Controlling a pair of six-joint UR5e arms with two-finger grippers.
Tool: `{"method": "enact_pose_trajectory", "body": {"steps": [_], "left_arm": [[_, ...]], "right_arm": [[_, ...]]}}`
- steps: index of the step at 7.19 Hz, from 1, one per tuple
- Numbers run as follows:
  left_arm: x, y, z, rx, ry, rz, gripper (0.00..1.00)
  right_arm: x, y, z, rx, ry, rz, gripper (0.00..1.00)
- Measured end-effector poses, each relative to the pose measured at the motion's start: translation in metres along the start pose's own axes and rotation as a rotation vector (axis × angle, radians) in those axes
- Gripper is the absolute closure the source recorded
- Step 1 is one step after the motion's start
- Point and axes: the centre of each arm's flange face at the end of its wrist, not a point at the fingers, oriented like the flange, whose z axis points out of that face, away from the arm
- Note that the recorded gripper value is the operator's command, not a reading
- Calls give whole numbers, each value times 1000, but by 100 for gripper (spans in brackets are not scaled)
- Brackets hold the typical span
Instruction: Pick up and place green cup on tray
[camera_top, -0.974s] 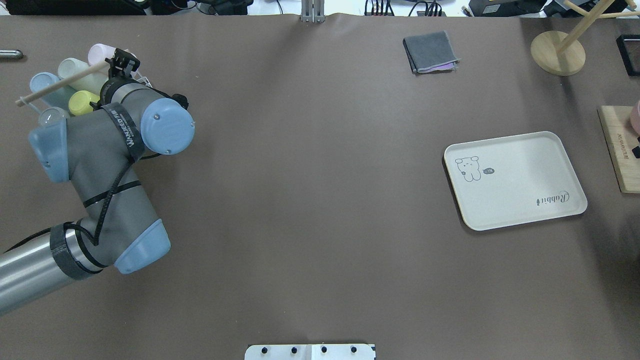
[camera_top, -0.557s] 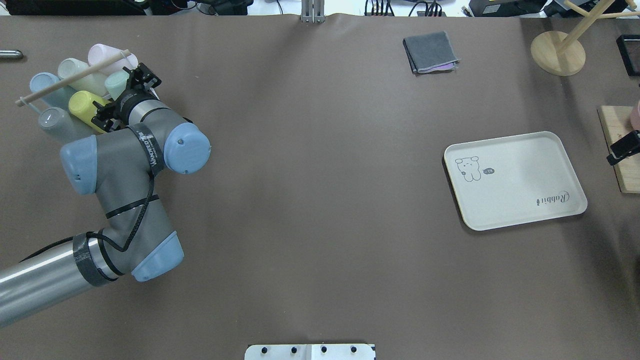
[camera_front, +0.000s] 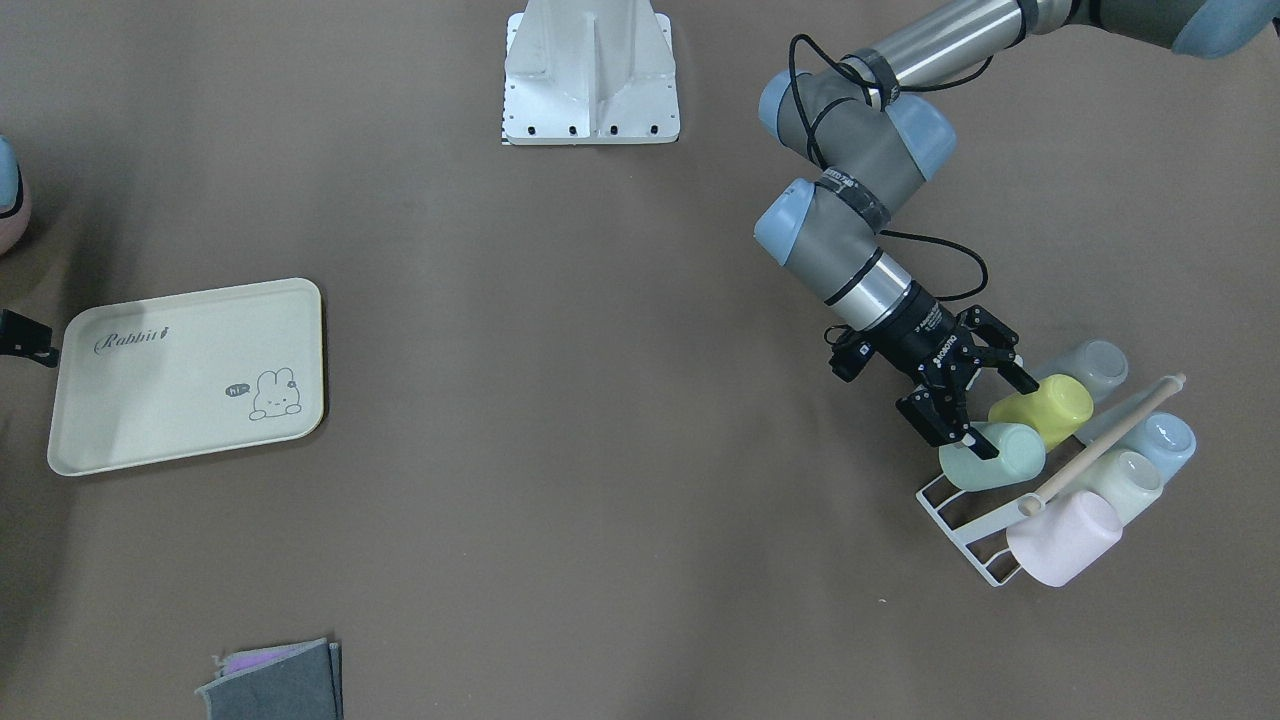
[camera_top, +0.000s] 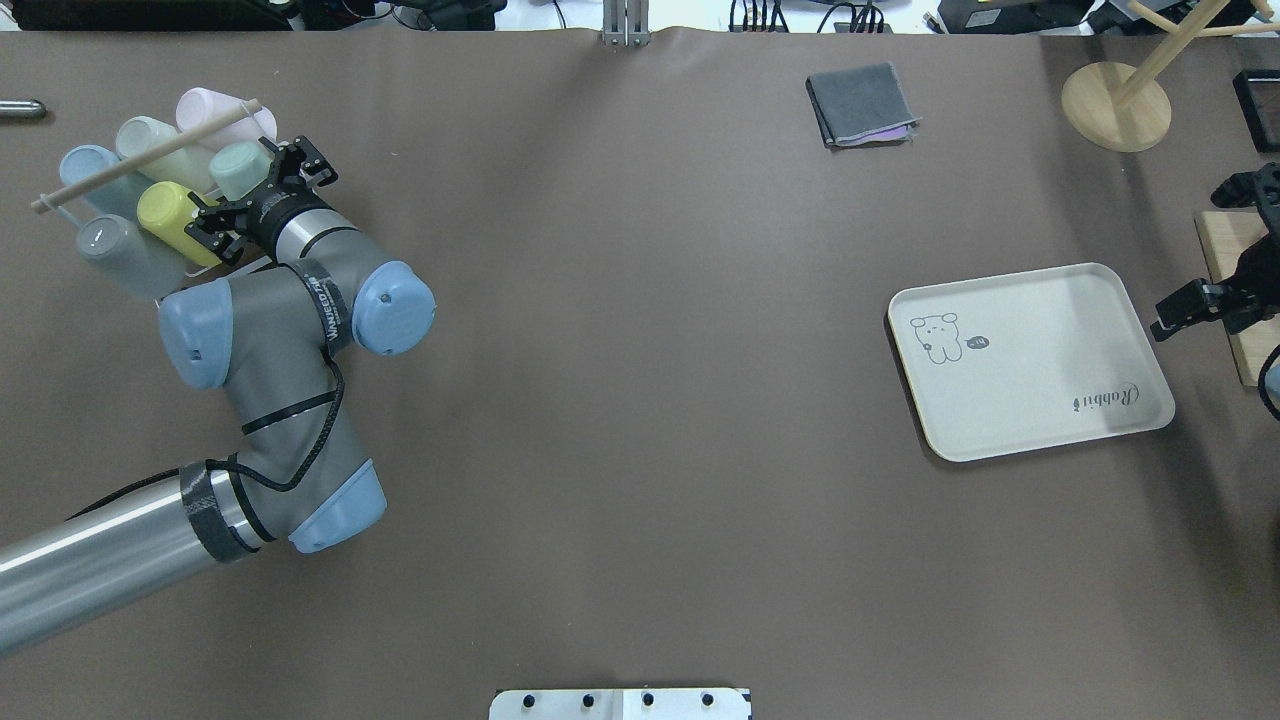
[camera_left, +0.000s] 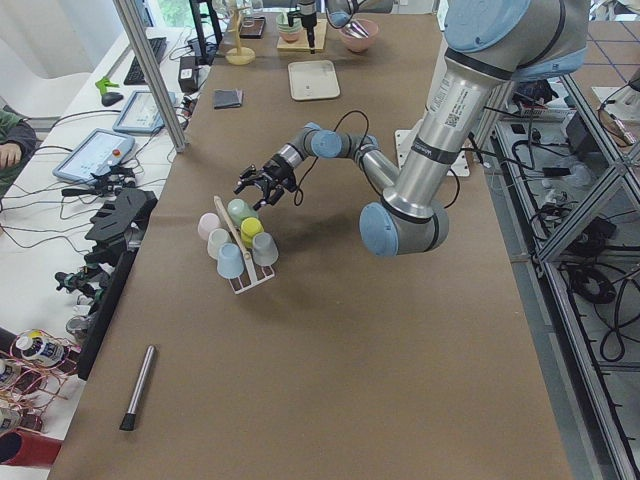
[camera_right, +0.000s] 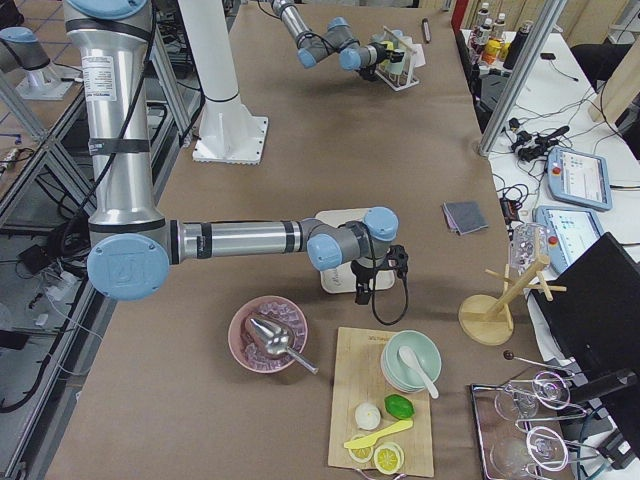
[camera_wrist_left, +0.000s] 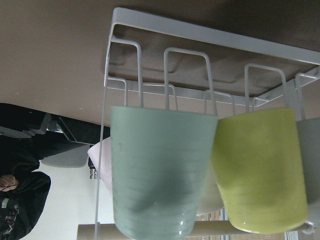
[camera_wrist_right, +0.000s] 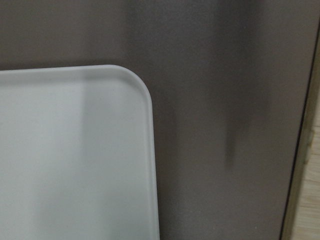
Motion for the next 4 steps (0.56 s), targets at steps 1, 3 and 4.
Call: {"method": "enact_pose_trajectory", "body": {"steps": [1, 3, 4], "left_arm": [[-4, -8, 6, -16, -3, 9, 2], [-6, -27, 21, -37, -15, 12, 2], [-6, -32, 26, -47, -20, 13, 2]], "right_arm": [[-3, 0, 11, -10, -1, 8, 0], [-5, 1, 32, -10, -9, 27, 18], [-3, 1, 40, -4, -17, 35, 45]]}}
